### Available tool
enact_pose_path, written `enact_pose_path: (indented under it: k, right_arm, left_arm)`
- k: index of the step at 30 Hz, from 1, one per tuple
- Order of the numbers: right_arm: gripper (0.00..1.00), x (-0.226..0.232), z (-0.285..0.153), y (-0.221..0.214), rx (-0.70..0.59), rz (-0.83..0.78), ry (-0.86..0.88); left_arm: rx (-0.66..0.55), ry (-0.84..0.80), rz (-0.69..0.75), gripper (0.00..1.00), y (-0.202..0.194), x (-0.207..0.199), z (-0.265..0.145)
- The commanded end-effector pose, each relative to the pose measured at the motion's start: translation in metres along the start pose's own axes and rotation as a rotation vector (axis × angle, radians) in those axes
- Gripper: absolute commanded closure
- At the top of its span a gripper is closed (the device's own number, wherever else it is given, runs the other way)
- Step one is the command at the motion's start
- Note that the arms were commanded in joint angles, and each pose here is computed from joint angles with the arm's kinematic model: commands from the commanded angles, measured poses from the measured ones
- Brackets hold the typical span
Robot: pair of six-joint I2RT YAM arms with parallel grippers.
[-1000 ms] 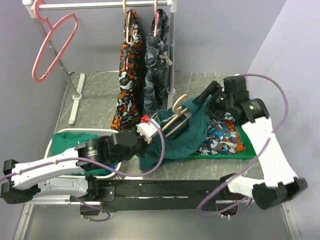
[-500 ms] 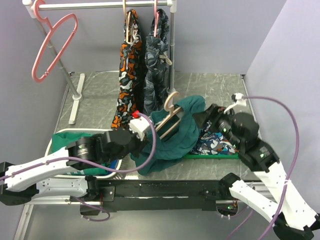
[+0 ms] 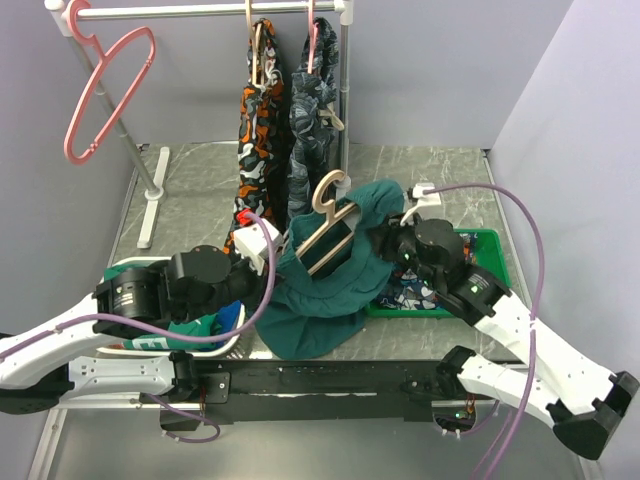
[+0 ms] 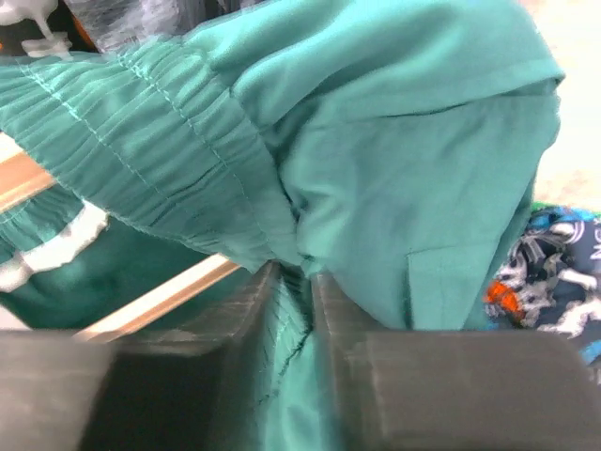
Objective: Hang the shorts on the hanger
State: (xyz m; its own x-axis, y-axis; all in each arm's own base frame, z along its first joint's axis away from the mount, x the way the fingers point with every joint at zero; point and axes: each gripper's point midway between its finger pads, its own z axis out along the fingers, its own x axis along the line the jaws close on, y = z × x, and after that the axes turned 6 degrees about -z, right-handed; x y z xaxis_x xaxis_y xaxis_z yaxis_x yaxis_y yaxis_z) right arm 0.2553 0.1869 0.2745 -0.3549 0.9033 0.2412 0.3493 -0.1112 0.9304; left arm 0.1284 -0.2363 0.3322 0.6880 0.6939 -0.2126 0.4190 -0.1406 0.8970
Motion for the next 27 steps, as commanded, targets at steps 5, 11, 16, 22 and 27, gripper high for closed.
enact_pose_path:
  k: [5,11,16,22,27]
  right_arm:
    - [1.0,0.002,-0.044,0.112,-0.258,0.069,-0.047]
    - [1.0,0.003,-0.047,0.125,-0.239,0.092,-0.067]
    - [0.9,0.016,-0.03,0.1,-0.166,0.095,-0.005]
    - [0.45,0.033,-0.044,0.116,-0.209,0.062,0.103]
    - [0.38,0.048,-0.04,0.129,-0.218,0.053,0.152]
  left_arm:
    - [-0.079,-0.006,-0.024,0.99,0.031,0.002,-0.024]
    - [-0.071,-0.019,-0.035,0.99,0.026,0.004,-0.032]
    - [-0.061,-0.071,-0.034,0.99,0.023,0.001,-0.046]
    - [0.017,-0.09,-0.042,0.99,-0.003,0.003,-0.051]
    - [0.069,-0.165,-0.077,0.99,-0.026,-0.004,-0.059]
